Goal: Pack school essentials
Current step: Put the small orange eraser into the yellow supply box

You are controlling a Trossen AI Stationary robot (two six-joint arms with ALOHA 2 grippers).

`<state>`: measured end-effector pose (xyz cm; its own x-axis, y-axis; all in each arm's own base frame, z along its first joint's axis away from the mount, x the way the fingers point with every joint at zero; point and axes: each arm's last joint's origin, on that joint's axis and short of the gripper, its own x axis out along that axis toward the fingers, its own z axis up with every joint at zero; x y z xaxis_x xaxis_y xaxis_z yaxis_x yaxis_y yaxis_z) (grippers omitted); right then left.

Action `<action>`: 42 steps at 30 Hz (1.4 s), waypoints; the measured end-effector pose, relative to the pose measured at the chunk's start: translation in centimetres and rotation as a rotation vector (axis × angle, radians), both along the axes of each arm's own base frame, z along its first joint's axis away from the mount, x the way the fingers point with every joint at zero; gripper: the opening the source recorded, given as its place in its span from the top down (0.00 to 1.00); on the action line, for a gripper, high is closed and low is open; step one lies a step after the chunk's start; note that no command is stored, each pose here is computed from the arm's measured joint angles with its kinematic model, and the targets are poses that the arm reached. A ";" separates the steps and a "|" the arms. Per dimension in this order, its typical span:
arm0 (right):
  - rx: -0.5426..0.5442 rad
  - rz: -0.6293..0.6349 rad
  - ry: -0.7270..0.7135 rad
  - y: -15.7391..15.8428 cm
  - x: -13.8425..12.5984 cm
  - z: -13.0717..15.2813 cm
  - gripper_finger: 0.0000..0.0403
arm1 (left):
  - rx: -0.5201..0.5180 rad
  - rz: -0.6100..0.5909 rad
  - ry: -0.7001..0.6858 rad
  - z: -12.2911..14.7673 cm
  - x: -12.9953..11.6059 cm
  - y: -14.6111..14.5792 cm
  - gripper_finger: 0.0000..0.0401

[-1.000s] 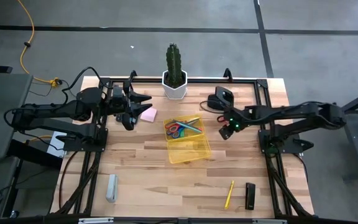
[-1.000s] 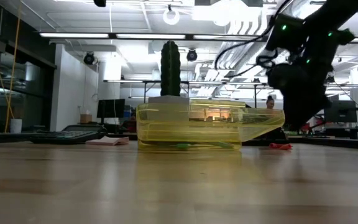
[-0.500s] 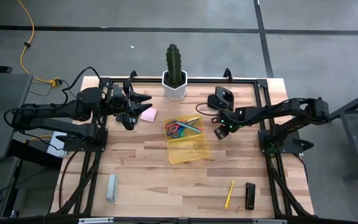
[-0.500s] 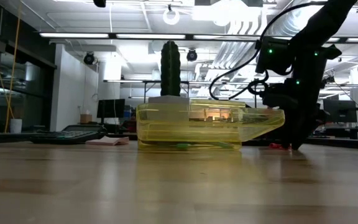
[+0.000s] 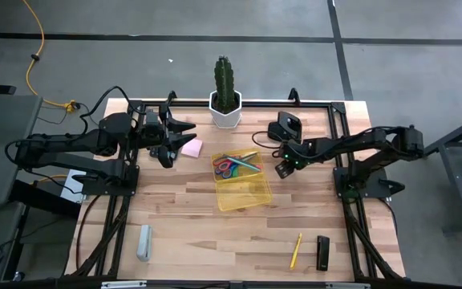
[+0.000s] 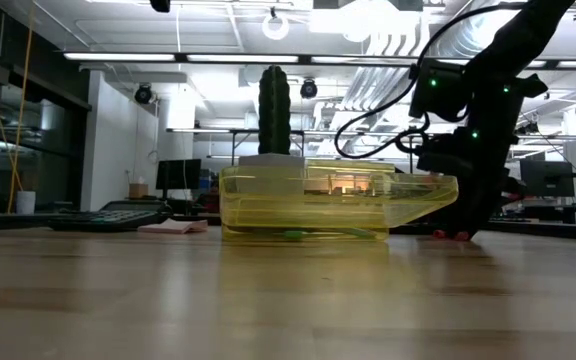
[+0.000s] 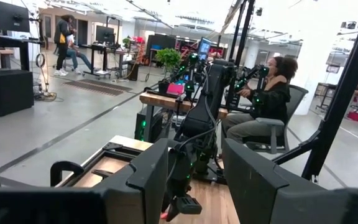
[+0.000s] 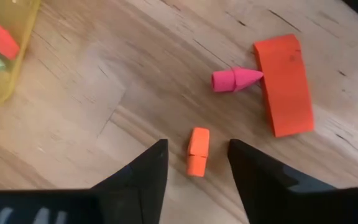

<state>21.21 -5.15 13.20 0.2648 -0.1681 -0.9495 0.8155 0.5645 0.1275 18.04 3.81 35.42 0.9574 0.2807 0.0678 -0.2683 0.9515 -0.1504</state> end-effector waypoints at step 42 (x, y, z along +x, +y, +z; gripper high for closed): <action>-0.389 0.290 -1.097 3.7 1.0 14.0 1.00 | -0.003 -0.001 0.015 -0.2 0.0 0.0 0.65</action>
